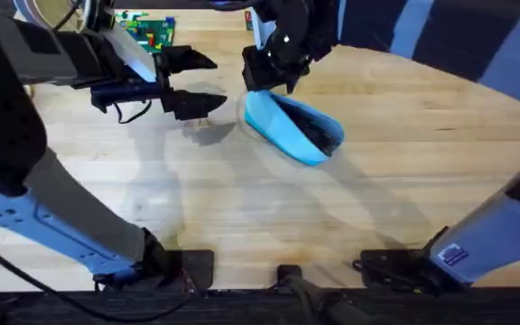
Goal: Unzip the bag, pick up the pens from the table one at a time and place them inside, then zip the bag closed.
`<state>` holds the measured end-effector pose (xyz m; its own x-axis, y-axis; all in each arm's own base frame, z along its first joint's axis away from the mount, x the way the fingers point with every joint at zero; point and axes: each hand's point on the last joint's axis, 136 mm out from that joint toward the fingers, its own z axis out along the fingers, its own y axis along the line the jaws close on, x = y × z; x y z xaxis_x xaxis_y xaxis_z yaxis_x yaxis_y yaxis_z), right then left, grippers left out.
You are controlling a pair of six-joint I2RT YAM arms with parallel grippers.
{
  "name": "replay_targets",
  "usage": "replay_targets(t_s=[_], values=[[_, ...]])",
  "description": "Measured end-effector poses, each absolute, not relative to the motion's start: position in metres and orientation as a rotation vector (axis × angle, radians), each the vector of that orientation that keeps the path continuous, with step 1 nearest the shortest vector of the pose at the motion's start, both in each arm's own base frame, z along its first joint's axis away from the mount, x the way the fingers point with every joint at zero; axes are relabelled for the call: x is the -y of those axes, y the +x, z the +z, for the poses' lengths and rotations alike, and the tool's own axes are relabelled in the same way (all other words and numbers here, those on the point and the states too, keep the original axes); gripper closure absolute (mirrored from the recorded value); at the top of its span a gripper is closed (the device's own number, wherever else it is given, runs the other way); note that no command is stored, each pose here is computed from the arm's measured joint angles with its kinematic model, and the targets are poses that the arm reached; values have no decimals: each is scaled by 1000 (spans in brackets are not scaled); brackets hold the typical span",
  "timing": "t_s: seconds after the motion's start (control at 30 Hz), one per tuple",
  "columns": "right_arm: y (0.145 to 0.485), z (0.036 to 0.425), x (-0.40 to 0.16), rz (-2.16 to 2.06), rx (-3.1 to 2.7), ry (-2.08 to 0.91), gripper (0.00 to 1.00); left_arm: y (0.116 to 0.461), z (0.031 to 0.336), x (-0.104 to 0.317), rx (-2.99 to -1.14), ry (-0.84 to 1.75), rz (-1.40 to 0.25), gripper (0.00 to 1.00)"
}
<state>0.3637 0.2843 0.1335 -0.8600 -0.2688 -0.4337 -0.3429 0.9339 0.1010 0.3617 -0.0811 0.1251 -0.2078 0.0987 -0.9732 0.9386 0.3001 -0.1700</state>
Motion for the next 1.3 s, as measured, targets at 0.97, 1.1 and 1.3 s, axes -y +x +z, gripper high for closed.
replay_targets(t_s=[0.97,1.1,1.3], values=[[364,134,-284,244,-2668,-442,969,358,88,152,-1407,1084,-1278,82],[364,134,-284,244,-2668,-442,970,358,88,152,-1411,1080,-1283,212],[364,134,-284,244,-2668,-442,970,358,88,152,-1423,1070,-1296,567]])
